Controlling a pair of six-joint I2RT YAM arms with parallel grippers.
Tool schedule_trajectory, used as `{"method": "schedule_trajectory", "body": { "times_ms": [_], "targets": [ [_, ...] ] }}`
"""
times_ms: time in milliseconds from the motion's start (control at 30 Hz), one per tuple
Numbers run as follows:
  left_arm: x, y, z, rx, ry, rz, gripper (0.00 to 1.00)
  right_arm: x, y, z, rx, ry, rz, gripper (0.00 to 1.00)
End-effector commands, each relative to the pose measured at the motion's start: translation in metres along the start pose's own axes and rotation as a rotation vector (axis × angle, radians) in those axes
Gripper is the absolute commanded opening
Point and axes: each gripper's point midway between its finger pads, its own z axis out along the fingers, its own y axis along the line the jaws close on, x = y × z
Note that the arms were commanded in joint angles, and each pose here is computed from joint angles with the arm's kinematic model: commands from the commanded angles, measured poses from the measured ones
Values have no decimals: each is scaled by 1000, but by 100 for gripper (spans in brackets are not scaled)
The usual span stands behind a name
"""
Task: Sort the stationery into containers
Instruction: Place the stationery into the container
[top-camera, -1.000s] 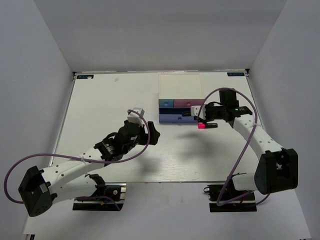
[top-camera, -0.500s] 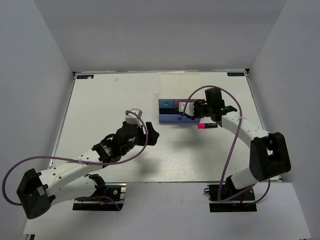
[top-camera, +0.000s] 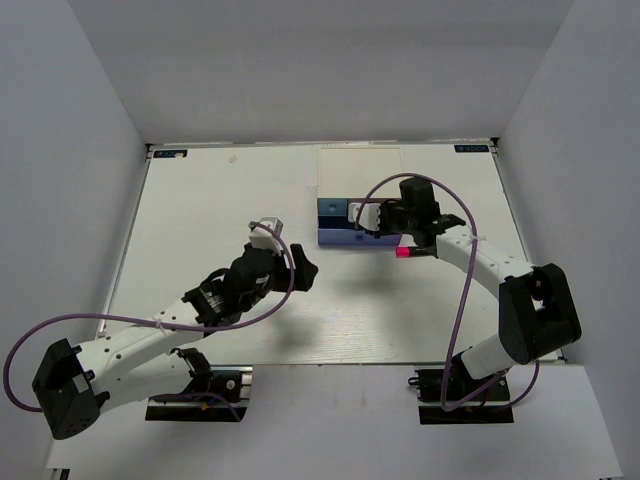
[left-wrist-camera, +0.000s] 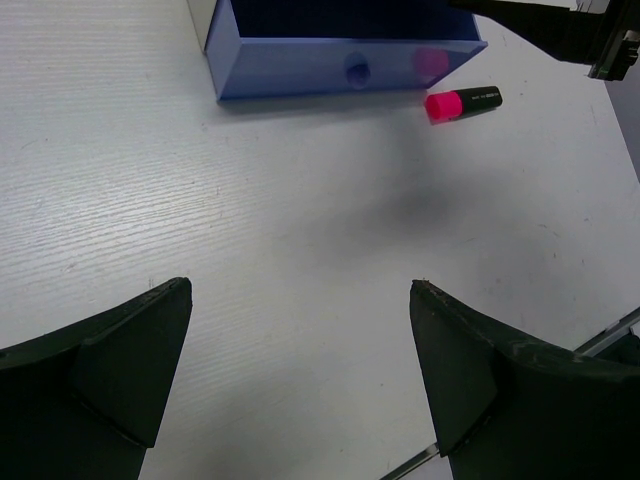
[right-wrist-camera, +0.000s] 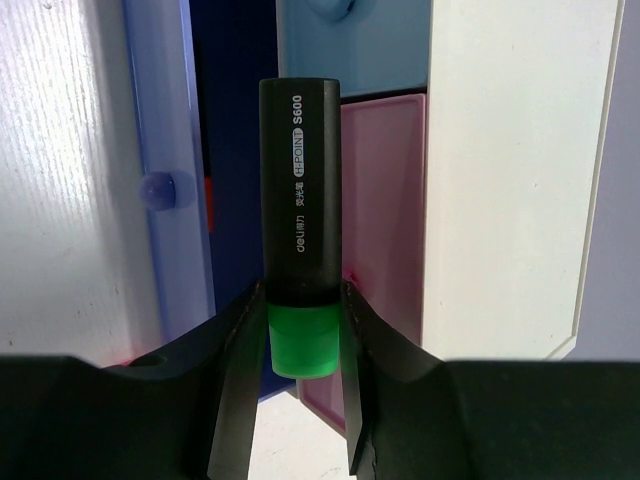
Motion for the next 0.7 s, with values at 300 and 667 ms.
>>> {"method": "schedule_trajectory", "body": {
  "times_ms": [300,667],
  "targets": [
    [-3,2,-6,8,-22,-23,99,0,6,8,26,47,9,18],
    [-3,3,-8,13,-29,-26,99,1,11,14,43,67,32,24]
  ]
}}
